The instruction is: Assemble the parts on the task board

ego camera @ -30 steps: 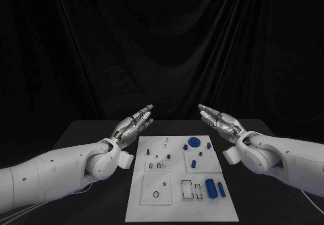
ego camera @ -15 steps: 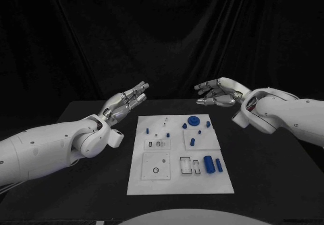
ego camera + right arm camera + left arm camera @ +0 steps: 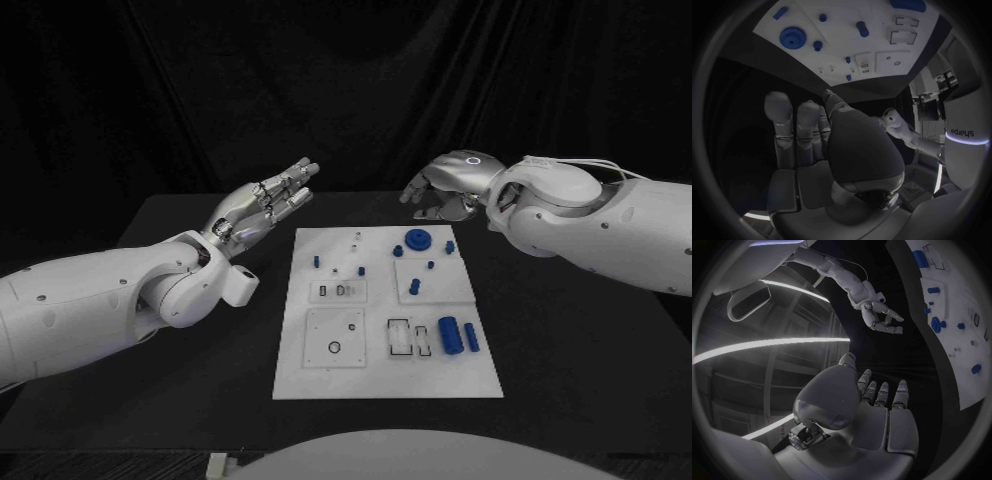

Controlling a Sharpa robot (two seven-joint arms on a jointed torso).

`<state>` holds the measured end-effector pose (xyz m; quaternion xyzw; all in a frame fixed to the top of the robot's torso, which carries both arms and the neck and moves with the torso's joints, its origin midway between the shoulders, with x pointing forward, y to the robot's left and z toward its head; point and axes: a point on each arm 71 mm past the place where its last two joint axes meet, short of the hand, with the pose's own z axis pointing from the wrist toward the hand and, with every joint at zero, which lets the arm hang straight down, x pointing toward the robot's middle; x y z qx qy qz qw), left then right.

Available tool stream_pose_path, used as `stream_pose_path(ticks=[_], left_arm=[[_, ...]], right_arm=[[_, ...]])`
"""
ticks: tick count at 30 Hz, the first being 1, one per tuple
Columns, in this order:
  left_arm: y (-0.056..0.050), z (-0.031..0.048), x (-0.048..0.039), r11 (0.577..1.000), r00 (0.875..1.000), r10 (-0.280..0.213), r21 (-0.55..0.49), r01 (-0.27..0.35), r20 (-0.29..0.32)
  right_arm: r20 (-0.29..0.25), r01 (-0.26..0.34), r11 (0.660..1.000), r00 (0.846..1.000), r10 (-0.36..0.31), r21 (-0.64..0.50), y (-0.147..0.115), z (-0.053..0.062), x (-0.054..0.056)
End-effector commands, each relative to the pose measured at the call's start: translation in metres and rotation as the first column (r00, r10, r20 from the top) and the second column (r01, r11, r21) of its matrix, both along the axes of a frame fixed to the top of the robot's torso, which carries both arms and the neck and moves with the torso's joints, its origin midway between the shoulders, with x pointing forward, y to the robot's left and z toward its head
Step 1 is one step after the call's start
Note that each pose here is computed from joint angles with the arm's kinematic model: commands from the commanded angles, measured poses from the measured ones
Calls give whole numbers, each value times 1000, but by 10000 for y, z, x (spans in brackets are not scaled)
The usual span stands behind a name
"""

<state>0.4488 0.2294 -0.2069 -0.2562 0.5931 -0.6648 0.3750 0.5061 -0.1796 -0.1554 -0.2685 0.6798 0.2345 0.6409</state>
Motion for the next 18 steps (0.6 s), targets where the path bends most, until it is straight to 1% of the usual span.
stream_pose_path(ticks=[1, 6, 11, 18], left_arm=[[-1, 25, -9, 1000, 1000, -4, 7, 4, 10], [8, 29, -11, 1000, 1000, -5, 6, 5, 9], [-5, 28, -10, 1000, 1000, -13, 4, 13, 7], [-23, 25, -5, 1000, 1000, -20, 2, 20, 5]], right_arm=[[106, 7, 987, 994, 10, -158, 31, -37, 6], [110, 16, 980, 994, 6, -197, 90, -91, 18], [105, 17, 978, 994, 5, -209, 130, -155, 35], [83, 15, 975, 997, 4, -223, 168, -300, 65]])
